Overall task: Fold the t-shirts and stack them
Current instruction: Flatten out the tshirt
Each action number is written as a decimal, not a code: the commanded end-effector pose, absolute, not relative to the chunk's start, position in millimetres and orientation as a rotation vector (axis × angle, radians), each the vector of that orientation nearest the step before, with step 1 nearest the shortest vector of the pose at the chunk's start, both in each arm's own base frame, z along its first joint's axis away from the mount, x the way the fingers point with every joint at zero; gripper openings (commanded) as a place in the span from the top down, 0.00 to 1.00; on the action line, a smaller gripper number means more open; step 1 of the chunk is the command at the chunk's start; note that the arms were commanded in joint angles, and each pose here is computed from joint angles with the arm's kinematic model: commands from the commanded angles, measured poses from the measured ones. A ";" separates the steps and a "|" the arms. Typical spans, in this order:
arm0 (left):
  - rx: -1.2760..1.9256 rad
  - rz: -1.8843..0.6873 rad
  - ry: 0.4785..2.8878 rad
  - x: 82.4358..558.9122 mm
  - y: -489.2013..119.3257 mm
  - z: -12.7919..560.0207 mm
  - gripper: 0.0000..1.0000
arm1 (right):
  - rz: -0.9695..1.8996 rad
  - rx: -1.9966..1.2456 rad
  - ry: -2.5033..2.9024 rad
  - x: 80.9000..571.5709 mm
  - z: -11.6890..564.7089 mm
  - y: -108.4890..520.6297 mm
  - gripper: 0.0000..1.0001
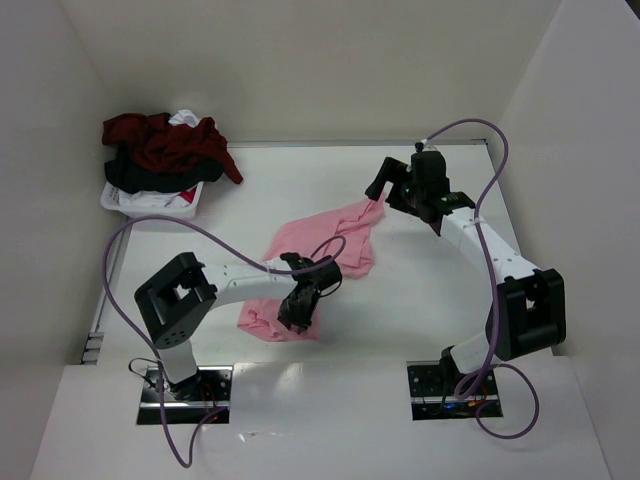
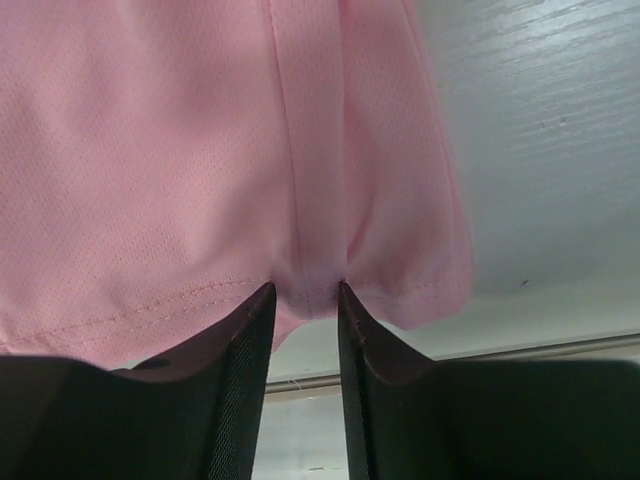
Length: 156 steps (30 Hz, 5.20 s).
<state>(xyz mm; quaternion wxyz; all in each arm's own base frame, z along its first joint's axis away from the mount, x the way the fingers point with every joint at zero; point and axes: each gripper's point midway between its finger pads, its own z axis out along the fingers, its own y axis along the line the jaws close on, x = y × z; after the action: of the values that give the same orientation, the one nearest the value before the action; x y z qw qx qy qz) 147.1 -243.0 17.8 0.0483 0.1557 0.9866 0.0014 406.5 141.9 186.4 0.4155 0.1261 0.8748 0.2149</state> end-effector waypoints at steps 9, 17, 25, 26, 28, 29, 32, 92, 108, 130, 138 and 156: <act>0.468 0.010 3.017 148.2 -247.2 19.1 1.00 | 0.509 0.303 2.151 414.5 192.5 136.5 0.00; 0.425 0.035 2.862 182.0 -256.5 78.5 1.00 | 0.495 0.297 2.179 431.5 177.0 140.5 0.00; 0.303 0.100 2.792 193.0 -245.3 119.4 1.00 | 0.454 0.293 2.250 466.8 138.4 144.2 0.03; 0.285 0.103 2.785 194.7 -245.5 123.1 1.00 | 0.446 0.297 2.274 469.6 126.6 144.9 0.05; 0.230 0.109 2.768 196.5 -237.7 134.8 1.00 | 0.463 0.288 2.259 479.8 129.5 149.3 0.07; 0.209 0.105 2.755 197.8 -236.9 137.7 1.00 | 0.463 0.288 2.259 482.9 128.8 150.1 0.07; 0.133 0.073 2.743 201.5 -230.2 148.4 1.00 | 0.465 0.287 2.254 491.9 128.4 152.3 0.11; -0.188 -0.035 2.002 353.6 -132.4 366.1 1.00 | 0.376 0.329 1.664 488.4 437.4 106.9 1.00; -0.130 -0.283 1.682 258.9 -91.7 492.5 1.00 | 0.488 0.330 1.326 236.5 569.9 43.9 1.00; -0.052 -0.128 2.024 362.2 -146.3 316.7 1.00 | 0.281 0.444 1.820 408.5 367.8 72.1 1.00; -0.132 -0.067 2.200 460.5 -125.0 213.6 1.00 | 0.155 0.464 2.015 512.8 238.0 79.1 1.00; -0.143 -0.058 1.913 520.5 -65.4 348.8 1.00 | 0.228 0.366 1.637 554.5 431.0 72.2 1.00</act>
<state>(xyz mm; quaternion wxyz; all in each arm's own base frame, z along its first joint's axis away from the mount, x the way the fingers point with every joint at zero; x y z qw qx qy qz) 544.3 -66.9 283.9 0.5170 -0.0799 0.8520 -0.0185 593.9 87.9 334.0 0.5880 0.1662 0.7868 0.0873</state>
